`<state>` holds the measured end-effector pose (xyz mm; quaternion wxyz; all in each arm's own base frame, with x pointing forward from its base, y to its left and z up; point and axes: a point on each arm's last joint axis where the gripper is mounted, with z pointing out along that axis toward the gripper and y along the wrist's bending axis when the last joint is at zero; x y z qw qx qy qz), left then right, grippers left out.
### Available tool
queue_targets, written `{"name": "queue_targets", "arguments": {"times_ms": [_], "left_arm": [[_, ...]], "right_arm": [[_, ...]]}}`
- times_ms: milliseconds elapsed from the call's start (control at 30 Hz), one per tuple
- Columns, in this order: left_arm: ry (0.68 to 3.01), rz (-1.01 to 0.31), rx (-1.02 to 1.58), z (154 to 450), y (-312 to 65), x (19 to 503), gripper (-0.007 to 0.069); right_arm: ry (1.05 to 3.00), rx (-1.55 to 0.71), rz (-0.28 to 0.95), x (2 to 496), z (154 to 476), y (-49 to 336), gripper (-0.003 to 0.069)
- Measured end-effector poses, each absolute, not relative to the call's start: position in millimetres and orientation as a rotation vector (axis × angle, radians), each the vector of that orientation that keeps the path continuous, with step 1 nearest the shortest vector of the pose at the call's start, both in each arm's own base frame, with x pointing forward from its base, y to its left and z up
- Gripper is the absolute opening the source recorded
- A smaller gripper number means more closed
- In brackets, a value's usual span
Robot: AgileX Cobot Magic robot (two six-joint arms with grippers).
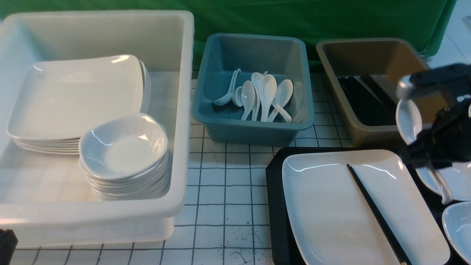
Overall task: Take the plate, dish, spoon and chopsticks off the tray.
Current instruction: Use the right arm to put the soup spoon into the small storage box in the middle
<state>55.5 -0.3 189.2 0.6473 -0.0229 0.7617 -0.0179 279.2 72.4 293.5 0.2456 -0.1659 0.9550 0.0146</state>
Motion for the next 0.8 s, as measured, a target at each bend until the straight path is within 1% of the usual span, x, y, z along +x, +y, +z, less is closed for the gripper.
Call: {"name": "queue_targets", "arguments": {"times_ms": [133,167,200,233,300,333,400,467,500,533,600,733,800], "left_arm": [[1.732,-0.041,-0.052,189,0,56,0.0021],[1.732,-0.041,-0.052,189,0,56,0.0021],[1.732,-0.041,-0.052,189,0,56,0.0021],[1.732,-0.041,-0.052,189,0,56,0.0021],[1.732,-0.041,-0.052,189,0,56,0.0021],[1.732,-0.041,-0.052,189,0,56,0.0021],[1.732,-0.041,-0.052,189,0,56,0.0021],[1.732,-0.041,-0.052,189,0,56,0.0022],[1.732,-0.041,-0.052,189,0,56,0.0022],[1.732,-0.036,-0.047,189,0,56,0.0022],[1.732,-0.040,-0.051,189,0,56,0.0022],[1.732,-0.041,-0.052,189,0,56,0.0022],[1.732,-0.041,-0.052,189,0,56,0.0022]], "right_arm": [[2.452,-0.433,0.209,303,324,89,0.0144],[2.441,-0.432,0.229,306,326,92,0.0144],[2.420,-0.434,0.286,318,330,100,0.0144],[2.404,-0.443,0.316,328,331,107,0.0144],[2.381,-0.473,0.354,349,329,127,0.0144],[2.381,-0.484,0.362,356,324,134,0.0144],[2.341,-0.524,0.387,375,321,158,0.0144],[2.315,-0.556,0.403,391,311,181,0.0144],[2.303,-0.563,0.408,392,313,184,0.0144],[2.281,-0.580,0.418,402,307,198,0.0144],[2.256,-0.591,0.425,416,296,214,0.0144],[2.219,-0.570,0.415,439,270,227,0.0148],[2.219,-0.565,0.409,444,261,228,0.0158]]}}
